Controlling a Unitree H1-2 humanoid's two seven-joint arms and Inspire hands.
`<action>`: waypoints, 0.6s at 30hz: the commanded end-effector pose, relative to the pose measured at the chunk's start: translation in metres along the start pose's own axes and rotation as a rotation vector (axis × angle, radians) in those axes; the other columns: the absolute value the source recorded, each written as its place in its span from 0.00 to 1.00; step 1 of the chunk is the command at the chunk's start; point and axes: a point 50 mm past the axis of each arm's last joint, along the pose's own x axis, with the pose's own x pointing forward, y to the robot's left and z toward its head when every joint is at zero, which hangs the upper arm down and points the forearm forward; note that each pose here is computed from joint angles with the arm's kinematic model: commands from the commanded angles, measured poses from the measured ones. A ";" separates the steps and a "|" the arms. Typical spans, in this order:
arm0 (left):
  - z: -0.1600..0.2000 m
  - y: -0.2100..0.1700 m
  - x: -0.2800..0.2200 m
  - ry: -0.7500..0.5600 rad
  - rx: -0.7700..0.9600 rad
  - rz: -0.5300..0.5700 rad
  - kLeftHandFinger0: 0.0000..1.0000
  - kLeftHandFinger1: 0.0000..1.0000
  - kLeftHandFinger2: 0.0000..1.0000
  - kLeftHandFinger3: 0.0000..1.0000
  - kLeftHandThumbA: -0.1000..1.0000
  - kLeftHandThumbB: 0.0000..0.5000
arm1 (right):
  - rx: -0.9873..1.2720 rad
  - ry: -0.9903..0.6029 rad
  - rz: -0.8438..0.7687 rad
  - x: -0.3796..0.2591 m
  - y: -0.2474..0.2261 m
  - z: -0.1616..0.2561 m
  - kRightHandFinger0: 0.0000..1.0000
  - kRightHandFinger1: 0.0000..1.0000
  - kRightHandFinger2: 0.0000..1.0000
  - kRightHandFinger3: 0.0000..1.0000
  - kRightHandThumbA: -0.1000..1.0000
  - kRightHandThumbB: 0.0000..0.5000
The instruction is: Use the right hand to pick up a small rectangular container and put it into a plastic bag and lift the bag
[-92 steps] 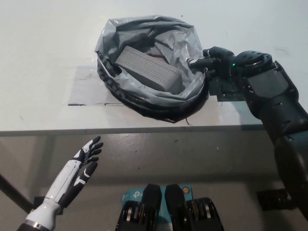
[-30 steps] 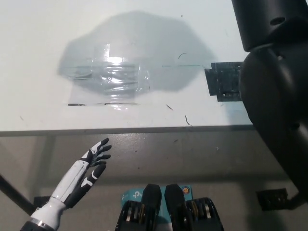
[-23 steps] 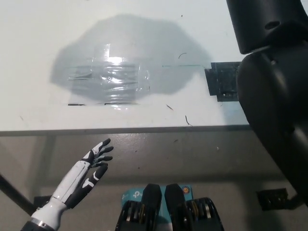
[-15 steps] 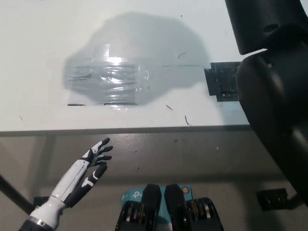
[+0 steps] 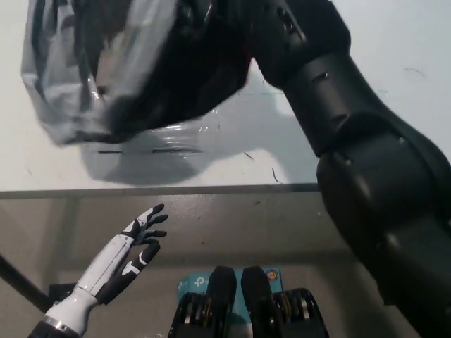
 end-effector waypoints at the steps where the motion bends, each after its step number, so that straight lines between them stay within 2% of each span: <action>1: 0.011 0.012 0.003 -0.043 0.033 -0.002 0.80 0.83 0.93 1.00 1.00 0.22 | -0.096 -0.276 0.174 -0.038 0.084 0.133 0.00 0.09 0.51 0.56 0.12 0.32; 3: 0.011 0.012 0.003 -0.041 0.033 -0.003 0.80 0.83 0.93 1.00 1.00 0.23 | -0.100 -0.267 0.169 -0.036 0.084 0.127 0.00 0.16 0.60 0.60 0.13 0.28; 4: 0.011 0.010 0.003 -0.041 0.029 -0.008 0.80 0.83 0.93 1.00 1.00 0.22 | -0.087 -0.240 0.155 -0.030 0.077 0.112 0.00 0.14 0.60 0.57 0.08 0.29; 5: 0.011 0.010 0.003 -0.041 0.029 -0.010 0.80 0.83 0.93 1.00 1.00 0.22 | -0.085 -0.224 0.149 -0.026 0.072 0.103 0.00 0.13 0.57 0.55 0.08 0.31; 6: 0.011 0.010 0.003 -0.042 0.028 -0.013 0.80 0.83 0.94 1.00 1.00 0.22 | -0.077 -0.190 0.138 -0.020 0.065 0.088 0.00 0.07 0.48 0.55 0.08 0.33; 9: 0.012 0.011 0.004 -0.045 0.034 -0.012 0.80 0.83 0.93 1.00 1.00 0.22 | -0.063 -0.149 0.113 -0.013 0.056 0.072 0.00 0.00 0.40 0.55 0.06 0.35; 14: 0.012 0.011 0.005 -0.057 0.033 -0.006 0.80 0.82 0.93 1.00 1.00 0.21 | -0.091 -0.098 0.038 -0.005 0.040 0.049 0.00 0.05 0.46 0.58 0.11 0.35; 17: 0.012 0.011 0.005 -0.058 0.037 -0.007 0.79 0.82 0.93 1.00 1.00 0.20 | -0.064 -0.076 0.015 -0.002 0.032 0.040 0.00 0.09 0.51 0.67 0.07 0.34; 18: 0.012 0.011 0.005 -0.055 0.037 -0.005 0.79 0.82 0.93 1.00 1.00 0.20 | -0.047 -0.073 0.007 0.000 0.029 0.036 0.00 0.11 0.55 0.83 0.05 0.33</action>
